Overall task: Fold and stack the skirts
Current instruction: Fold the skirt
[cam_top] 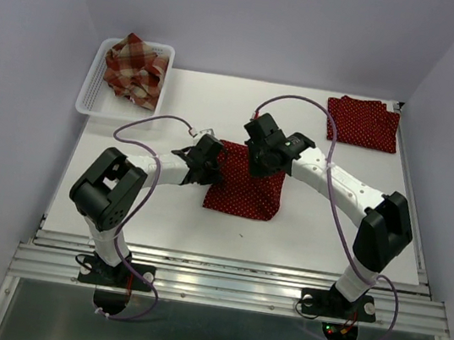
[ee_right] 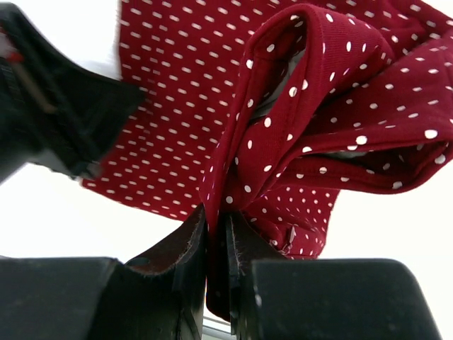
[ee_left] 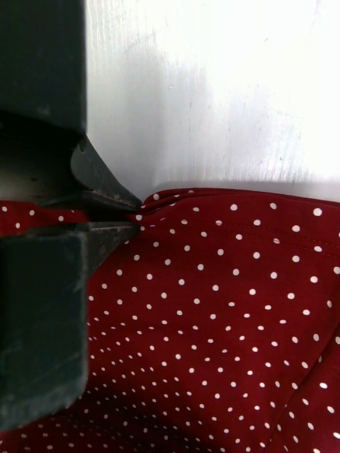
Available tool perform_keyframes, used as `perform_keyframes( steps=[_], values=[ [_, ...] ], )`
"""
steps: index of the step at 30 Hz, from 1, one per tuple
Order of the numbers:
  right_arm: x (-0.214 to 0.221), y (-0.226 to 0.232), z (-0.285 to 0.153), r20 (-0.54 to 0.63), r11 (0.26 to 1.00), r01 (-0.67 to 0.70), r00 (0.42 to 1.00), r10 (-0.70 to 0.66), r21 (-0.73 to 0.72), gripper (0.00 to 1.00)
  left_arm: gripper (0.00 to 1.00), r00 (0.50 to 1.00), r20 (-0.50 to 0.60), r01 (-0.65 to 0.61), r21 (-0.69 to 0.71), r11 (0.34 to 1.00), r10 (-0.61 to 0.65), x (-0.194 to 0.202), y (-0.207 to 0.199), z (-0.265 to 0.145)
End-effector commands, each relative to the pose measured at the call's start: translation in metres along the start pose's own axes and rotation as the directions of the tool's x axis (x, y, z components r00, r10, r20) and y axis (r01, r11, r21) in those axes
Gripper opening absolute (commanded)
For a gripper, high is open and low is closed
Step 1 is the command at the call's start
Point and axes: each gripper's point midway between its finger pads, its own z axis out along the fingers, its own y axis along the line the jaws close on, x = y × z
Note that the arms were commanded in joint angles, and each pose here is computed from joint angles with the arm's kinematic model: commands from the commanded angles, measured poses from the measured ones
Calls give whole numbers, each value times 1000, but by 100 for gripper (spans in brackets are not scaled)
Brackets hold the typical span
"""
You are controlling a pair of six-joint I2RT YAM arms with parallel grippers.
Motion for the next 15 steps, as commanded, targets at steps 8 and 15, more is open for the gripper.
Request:
perform_keyframes(
  steps=[8,15],
  values=[
    [-21,55,12,39,972,-64,996,75,-228,1,7,1000,11,21,43,999,-22,0,-8,-9],
    [-12,61,27,10,966,-78,997,83,-248,0,7,999,19,32,39,999,-33,0,-5,-12]
  ],
)
